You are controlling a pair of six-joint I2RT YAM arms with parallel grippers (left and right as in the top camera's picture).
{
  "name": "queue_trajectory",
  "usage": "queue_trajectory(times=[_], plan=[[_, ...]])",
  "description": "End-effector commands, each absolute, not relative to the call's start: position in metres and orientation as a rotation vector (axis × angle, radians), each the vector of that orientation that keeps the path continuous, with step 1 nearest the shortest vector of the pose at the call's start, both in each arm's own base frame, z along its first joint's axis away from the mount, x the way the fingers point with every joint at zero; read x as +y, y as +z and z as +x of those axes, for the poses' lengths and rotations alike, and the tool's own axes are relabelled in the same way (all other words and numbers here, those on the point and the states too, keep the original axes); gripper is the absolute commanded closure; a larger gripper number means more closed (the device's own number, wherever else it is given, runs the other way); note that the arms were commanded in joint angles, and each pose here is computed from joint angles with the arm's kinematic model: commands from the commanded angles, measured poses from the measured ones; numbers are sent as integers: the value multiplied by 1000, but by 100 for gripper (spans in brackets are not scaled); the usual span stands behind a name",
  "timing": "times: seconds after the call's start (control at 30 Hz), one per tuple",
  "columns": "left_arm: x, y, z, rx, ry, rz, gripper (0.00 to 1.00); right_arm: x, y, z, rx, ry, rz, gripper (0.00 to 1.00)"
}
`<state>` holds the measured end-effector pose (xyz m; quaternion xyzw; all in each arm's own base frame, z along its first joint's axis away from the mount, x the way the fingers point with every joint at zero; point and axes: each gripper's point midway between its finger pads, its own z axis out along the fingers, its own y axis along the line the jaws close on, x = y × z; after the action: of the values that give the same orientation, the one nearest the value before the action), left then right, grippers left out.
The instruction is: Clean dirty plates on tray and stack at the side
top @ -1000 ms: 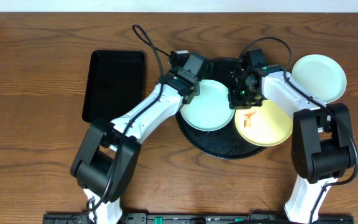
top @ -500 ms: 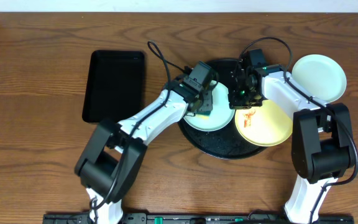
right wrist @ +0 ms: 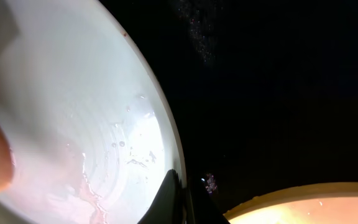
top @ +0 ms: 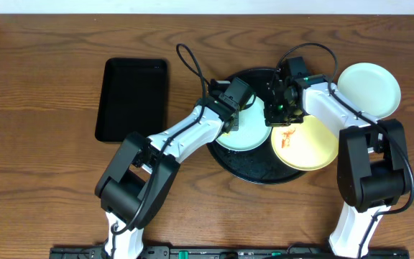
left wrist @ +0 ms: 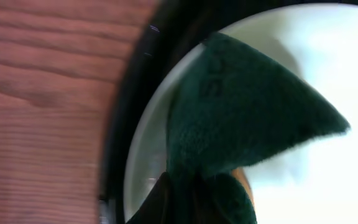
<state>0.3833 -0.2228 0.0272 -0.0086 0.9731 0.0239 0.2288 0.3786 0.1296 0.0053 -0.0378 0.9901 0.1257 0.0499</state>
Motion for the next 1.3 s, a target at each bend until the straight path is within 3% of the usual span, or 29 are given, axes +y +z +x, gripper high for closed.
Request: queue_trajectory(times=[0.0,0.27,0.5,0.87,1.07,1.27], plan=[[-175,54,403,2520,329,-101,93,108,-3,372,3045,251,-118,99],[-168,145,408,2356,139,-249,93,113,11,379,3000,289,-124,99],[-121,202,399,2314,22,-391,92,118,66,395,2828,296,-227,99],[-21,173,372,2535,-74,-727,92,97,209,412,2343,-252,-422,99],[15,166,359,2557,-11,-849,92,98,252,406,2164,-575,-527,99],[8,163,356,2602,-66,-798,92,116,285,395,1986,-909,-672,99]])
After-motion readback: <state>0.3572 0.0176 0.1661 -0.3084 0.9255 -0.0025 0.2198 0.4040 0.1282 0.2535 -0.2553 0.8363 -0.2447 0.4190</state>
